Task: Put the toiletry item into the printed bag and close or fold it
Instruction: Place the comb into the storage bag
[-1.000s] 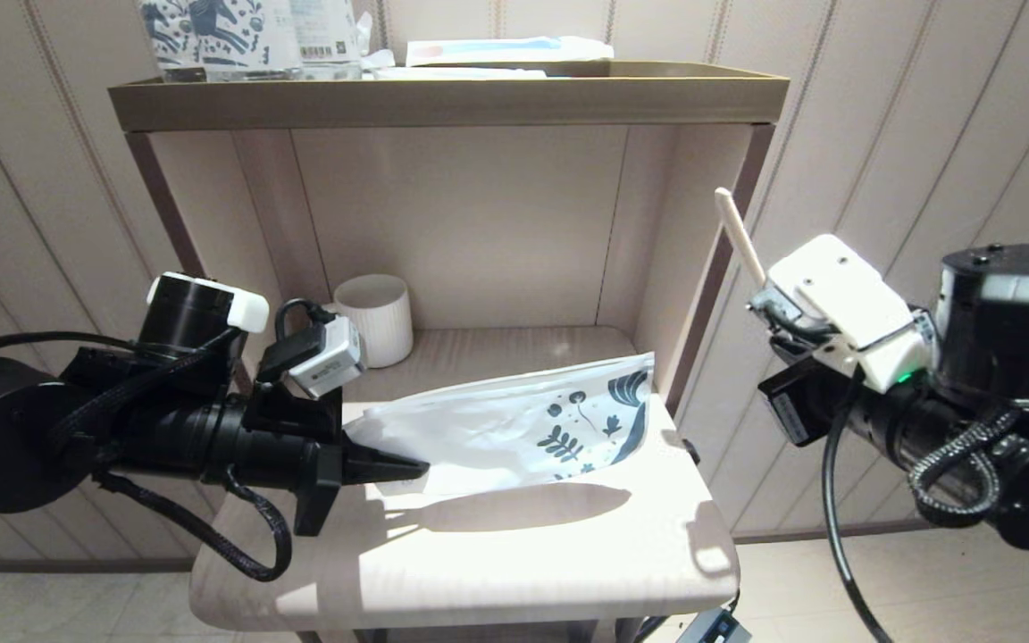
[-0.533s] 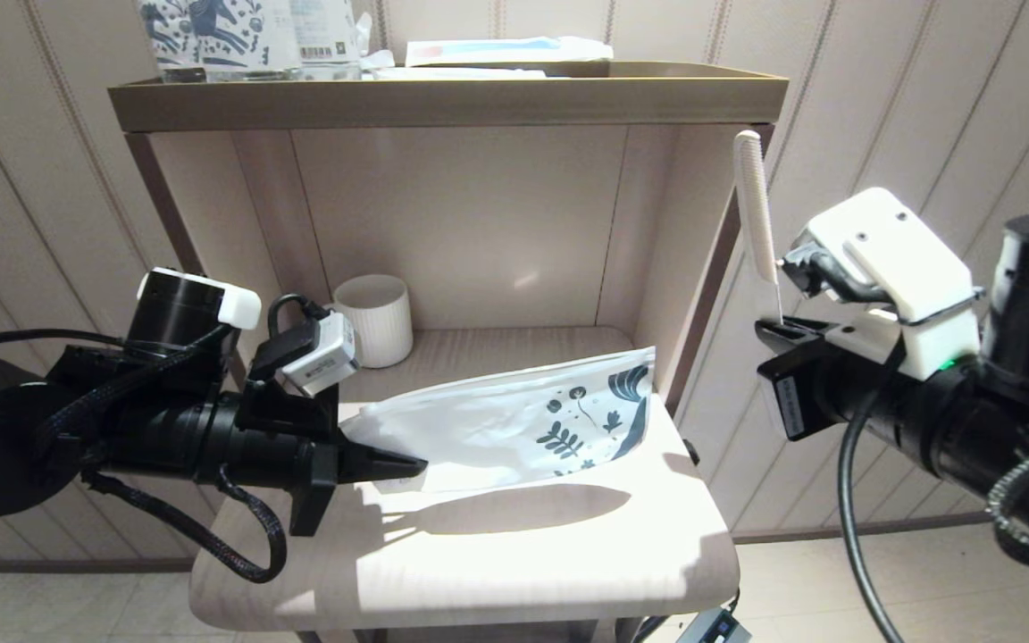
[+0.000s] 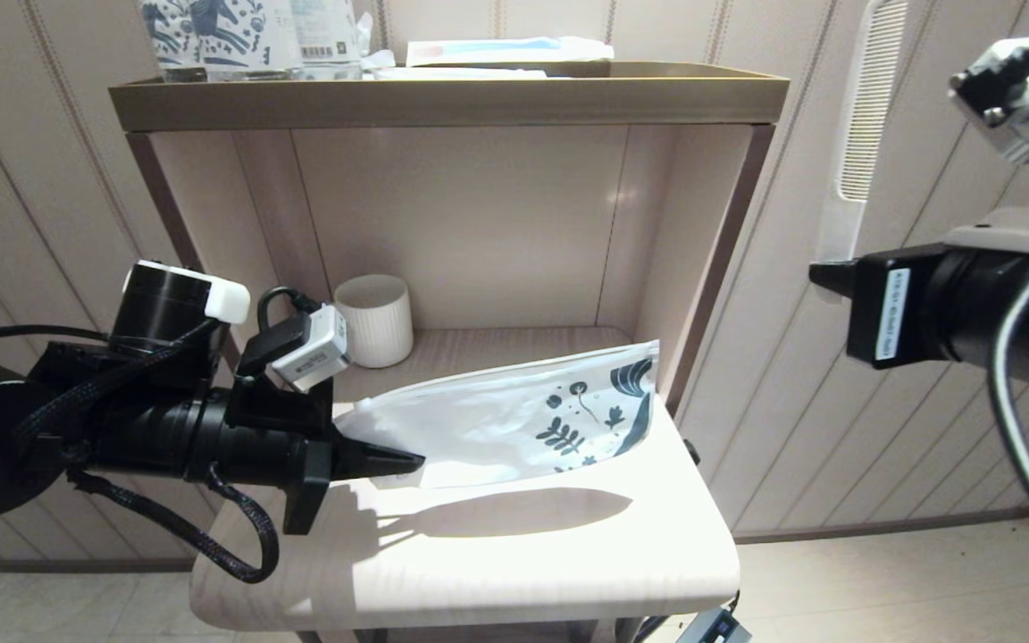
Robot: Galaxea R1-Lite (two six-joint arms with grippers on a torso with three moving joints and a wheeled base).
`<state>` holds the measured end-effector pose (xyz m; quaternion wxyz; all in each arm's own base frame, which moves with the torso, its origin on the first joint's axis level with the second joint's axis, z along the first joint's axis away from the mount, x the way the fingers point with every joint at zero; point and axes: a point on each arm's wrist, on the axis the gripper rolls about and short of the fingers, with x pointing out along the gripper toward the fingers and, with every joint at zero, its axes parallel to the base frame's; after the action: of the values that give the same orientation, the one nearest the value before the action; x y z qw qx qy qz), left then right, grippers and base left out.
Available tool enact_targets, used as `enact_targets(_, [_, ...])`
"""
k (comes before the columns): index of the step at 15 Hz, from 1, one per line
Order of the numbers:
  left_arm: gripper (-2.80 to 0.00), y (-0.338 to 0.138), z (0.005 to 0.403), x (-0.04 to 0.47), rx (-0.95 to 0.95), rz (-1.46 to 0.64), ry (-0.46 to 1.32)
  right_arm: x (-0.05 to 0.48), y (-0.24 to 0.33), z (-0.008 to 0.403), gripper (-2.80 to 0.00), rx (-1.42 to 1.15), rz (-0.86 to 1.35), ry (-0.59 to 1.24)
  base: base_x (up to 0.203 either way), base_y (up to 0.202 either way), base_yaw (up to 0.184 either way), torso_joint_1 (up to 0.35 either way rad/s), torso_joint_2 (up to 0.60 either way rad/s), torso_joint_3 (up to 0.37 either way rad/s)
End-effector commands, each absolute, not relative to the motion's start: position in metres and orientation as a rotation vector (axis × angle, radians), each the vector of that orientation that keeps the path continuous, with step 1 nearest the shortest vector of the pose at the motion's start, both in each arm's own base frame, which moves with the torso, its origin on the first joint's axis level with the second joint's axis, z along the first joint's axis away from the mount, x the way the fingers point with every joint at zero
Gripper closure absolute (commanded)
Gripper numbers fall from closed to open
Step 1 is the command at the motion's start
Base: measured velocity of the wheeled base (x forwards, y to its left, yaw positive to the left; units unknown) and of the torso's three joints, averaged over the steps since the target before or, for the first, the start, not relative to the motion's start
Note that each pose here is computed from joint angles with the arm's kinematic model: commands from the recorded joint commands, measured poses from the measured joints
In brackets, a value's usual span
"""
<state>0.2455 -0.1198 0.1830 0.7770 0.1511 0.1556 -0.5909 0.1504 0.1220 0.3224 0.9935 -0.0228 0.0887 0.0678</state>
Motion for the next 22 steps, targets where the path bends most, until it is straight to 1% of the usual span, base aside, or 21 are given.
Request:
enact_targets(1, [0.00,-0.119,0.184,0.244,0.329,-1.282,0.329,0.139,0.112,0.333,0.00,-0.050,0.132,0.211,0.000,0.000,0.000,0.000,0.00,0.000])
enact_targets(6, [0.00,-0.123,0.195,0.240,0.356,-1.285,0.288,0.109,0.092,0.345,0.00,-0.254,0.168,0.467,0.000,0.000,0.000,0.000,0.00,0.000])
enact_targets(9, [0.00,-0.144,0.212,0.236,0.463,-1.257,0.212,0.108,0.096,0.353,0.00,-0.414,0.305,0.617,0.000,0.000,0.000,0.000,0.00,0.000])
enact_targets(11, [0.00,-0.162,0.217,0.230,0.578,-1.191,0.189,0.113,0.102,0.354,0.00,-0.555,0.407,0.641,0.000,0.000,0.000,0.000,0.00,0.000])
enact_targets(13, [0.00,-0.176,0.219,0.224,0.715,-1.107,0.165,0.120,0.110,0.354,0.00,-0.641,0.442,0.652,0.000,0.000,0.000,0.000,0.00,0.000])
enact_targets(14, [0.00,-0.182,0.219,0.221,0.749,-1.097,0.158,0.123,0.114,0.355,0.00,-0.672,0.453,0.664,0.000,0.000,0.000,0.000,0.00,0.000])
enact_targets(16, [0.00,-0.183,0.219,0.220,0.787,-1.046,0.163,0.119,0.114,0.356,0.00,-0.756,0.492,0.712,0.000,0.000,0.000,0.000,0.00,0.000])
enact_targets(18, [0.00,-0.184,0.221,0.221,0.816,-1.025,0.147,0.112,0.113,0.356,0.00,-0.864,0.572,0.715,0.000,0.000,0.000,0.000,0.00,0.000])
enact_targets(22, [0.00,-0.183,0.222,0.218,0.826,-1.008,0.136,0.098,0.102,0.356,0.00,-1.025,0.644,0.803,0.000,0.000,0.000,0.000,0.00,0.000])
